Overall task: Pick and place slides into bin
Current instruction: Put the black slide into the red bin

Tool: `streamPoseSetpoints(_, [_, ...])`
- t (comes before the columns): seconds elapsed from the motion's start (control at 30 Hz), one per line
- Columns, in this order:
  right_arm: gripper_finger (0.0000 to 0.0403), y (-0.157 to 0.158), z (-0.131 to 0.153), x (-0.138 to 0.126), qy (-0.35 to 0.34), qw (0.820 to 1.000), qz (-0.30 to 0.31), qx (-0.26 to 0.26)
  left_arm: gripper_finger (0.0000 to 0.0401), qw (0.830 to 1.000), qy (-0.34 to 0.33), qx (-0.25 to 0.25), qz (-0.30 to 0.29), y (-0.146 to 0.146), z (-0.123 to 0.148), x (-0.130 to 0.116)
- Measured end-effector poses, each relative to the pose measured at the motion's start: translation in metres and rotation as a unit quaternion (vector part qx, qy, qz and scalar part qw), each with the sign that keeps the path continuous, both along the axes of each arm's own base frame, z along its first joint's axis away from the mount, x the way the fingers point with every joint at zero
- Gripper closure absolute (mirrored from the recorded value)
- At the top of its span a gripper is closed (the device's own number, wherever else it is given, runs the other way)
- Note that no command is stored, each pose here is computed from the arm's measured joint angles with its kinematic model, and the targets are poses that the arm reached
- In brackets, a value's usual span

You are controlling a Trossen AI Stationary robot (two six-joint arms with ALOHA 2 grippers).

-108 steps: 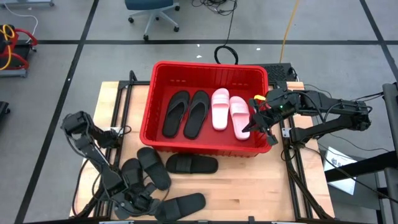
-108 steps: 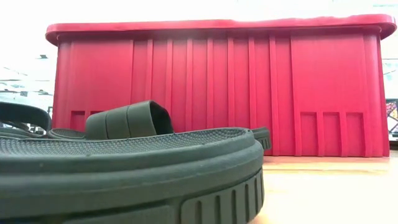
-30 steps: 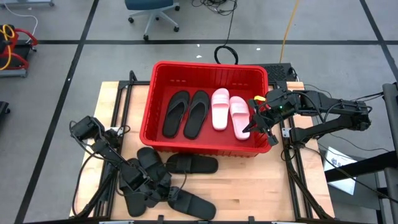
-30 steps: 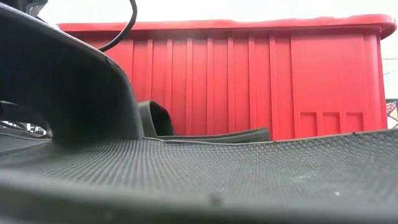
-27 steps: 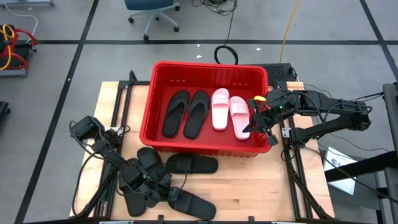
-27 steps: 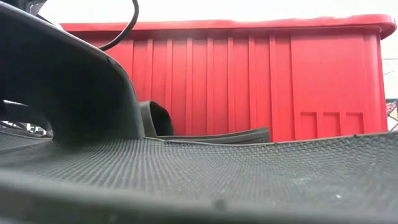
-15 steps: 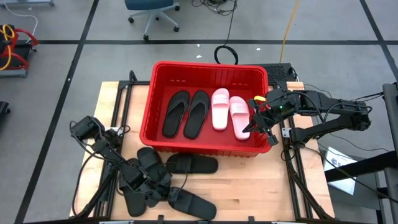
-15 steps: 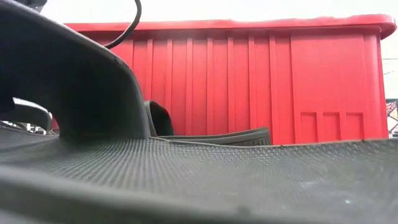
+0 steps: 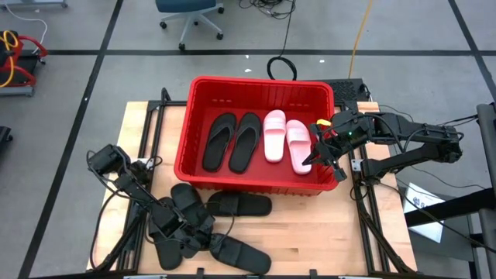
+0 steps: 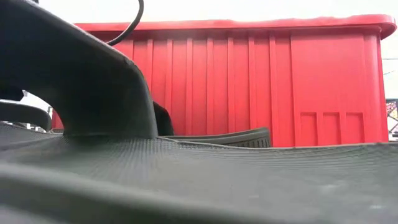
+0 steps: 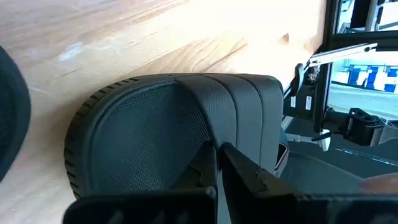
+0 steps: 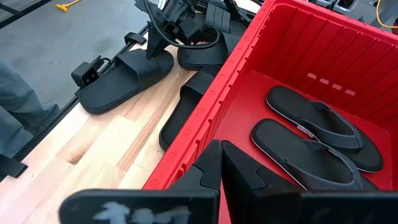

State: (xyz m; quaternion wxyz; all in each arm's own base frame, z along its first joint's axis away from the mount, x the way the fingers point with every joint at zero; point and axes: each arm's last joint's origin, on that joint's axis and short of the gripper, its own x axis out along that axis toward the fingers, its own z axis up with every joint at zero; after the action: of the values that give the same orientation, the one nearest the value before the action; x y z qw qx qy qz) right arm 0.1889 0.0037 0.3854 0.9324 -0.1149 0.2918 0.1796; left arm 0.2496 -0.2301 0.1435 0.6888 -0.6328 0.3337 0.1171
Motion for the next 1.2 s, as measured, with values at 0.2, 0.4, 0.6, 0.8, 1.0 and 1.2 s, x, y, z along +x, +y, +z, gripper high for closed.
streamPoseSetpoints(0.2, [0.0403,0.000,0.000,0.000,0.000,1.000,0.000,0.000,0.0400,1.000,-0.003,-0.007,0.000,0.000,0.003,0.000])
streamPoseSetpoints(0.4, [0.0403,0.000,0.000,0.000,-0.001,1.000,0.000,0.000,0.0401,0.999,-0.021,-0.026,-0.004,0.001,0.021,-0.001])
streamPoseSetpoints(0.6, [0.0403,0.000,0.000,0.000,-0.001,1.000,0.001,-0.001,0.0401,0.998,-0.054,-0.026,-0.008,0.006,0.043,-0.005])
streamPoseSetpoints(0.8, [0.0403,0.000,0.000,0.000,0.000,1.000,0.001,-0.001,0.0401,0.995,-0.095,-0.007,-0.005,0.013,0.066,-0.009])
streamPoseSetpoints(1.0, [0.0403,0.000,0.000,0.000,0.000,1.000,0.000,-0.001,0.0401,0.996,-0.093,0.007,0.001,0.025,0.080,-0.015])
streamPoseSetpoints(1.2, [0.0403,0.000,0.000,0.000,0.000,1.000,0.000,-0.001,0.0401,0.993,-0.114,0.009,-0.002,0.033,0.098,-0.022])
